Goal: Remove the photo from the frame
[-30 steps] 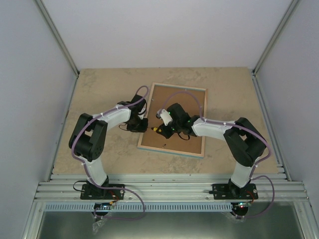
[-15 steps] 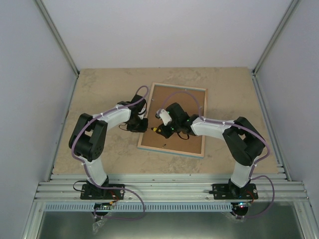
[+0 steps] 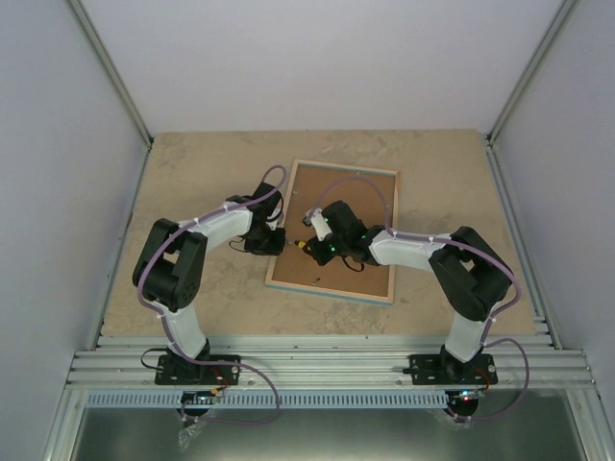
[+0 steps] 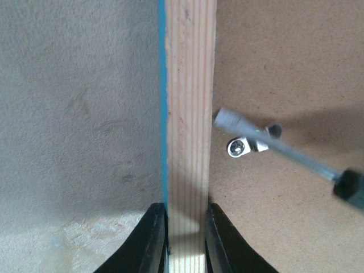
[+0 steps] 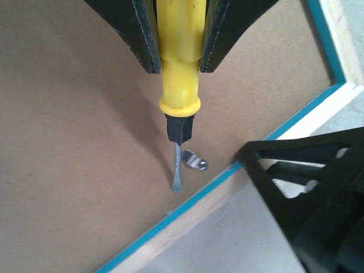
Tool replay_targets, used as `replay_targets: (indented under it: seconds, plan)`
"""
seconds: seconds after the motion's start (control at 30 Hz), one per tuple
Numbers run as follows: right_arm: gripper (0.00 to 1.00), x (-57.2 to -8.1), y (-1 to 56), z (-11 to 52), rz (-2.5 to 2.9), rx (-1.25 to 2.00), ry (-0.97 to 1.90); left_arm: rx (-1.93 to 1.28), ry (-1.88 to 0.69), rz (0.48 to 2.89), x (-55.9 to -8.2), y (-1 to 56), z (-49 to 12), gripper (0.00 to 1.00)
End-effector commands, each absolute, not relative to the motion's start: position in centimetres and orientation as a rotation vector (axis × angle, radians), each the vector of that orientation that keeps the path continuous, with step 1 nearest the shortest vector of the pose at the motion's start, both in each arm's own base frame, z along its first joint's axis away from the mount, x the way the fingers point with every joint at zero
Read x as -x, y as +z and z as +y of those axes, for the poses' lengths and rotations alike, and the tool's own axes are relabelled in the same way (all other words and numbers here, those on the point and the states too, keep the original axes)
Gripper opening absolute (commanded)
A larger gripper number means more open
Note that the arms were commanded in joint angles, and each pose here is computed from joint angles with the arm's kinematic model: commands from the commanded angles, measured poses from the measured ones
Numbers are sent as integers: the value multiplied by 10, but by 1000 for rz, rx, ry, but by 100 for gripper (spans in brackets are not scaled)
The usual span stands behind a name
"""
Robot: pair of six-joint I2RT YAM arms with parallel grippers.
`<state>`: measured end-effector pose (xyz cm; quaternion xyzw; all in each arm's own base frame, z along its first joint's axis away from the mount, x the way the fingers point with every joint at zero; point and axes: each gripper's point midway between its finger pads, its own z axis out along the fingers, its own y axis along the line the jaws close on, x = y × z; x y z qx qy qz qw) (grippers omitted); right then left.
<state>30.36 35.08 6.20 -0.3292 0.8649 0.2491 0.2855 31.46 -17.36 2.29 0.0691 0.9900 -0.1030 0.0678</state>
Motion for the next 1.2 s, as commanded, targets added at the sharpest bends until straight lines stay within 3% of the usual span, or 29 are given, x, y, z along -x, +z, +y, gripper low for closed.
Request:
replay_targets:
  seconds: [0.0,1.17]
  plan:
    - [1,-316,70,334,2309,774,576,-165,-228,3030,-306,7,-158,0]
    - [0,-292,76,343,2345,991,636,-121,-212,3024,-311,10,-151,0]
